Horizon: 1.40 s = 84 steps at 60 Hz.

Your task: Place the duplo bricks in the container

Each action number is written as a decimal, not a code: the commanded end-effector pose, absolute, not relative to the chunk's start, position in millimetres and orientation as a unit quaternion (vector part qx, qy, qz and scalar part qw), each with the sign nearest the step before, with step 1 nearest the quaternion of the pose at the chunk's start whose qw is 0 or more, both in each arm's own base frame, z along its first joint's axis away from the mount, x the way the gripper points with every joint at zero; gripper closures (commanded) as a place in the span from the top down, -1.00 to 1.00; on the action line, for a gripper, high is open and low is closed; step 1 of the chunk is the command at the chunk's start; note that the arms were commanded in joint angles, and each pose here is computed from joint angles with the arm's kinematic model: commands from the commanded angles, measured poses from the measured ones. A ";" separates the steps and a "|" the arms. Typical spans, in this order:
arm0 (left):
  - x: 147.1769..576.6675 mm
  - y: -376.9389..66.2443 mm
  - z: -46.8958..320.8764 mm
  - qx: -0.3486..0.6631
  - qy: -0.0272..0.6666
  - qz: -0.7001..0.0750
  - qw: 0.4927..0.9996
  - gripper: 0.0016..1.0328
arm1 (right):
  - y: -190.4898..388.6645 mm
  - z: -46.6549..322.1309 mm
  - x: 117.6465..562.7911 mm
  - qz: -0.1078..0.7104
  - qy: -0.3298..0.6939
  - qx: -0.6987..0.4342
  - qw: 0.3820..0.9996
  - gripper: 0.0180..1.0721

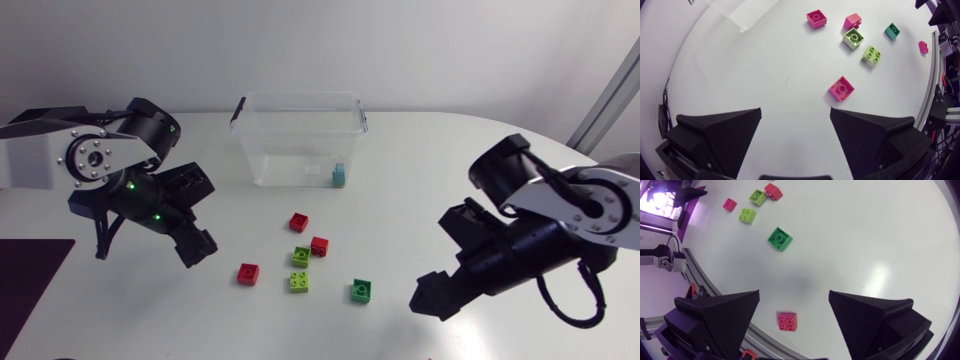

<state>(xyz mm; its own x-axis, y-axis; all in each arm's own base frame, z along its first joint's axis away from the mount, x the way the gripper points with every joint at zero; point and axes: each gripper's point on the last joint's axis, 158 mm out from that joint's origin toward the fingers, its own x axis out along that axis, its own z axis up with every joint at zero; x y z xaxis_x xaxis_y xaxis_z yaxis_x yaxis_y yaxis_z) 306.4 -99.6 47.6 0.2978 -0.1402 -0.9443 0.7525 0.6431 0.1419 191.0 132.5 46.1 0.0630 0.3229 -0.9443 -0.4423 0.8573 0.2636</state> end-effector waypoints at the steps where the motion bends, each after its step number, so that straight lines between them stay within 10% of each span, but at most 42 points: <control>1: 305.5 -106.4 45.8 0.314 0.510 -0.320 0.734 0.86 | 128.8 24.3 172.3 0.243 0.677 -0.062 0.692 0.91; 49: 315.8 -112.0 33.9 0.320 0.526 -0.330 0.716 0.86 | 129.9 -18.5 119.4 0.214 0.779 -0.195 0.556 0.89; 63: 314.7 -111.6 29.2 0.327 0.527 -0.336 0.709 0.86 | 125.4 -28.5 118.8 0.195 0.785 -0.223 0.543 0.46; 72: 315.1 -110.1 24.9 0.329 0.531 -0.339 0.703 0.86 | 128.0 -33.1 127.1 0.189 0.779 -0.217 0.558 -0.27; 84: 314.1 -109.5 19.2 0.333 0.536 -0.343 0.696 0.86 | 122.4 -39.2 123.9 0.184 0.784 -0.227 0.547 -0.31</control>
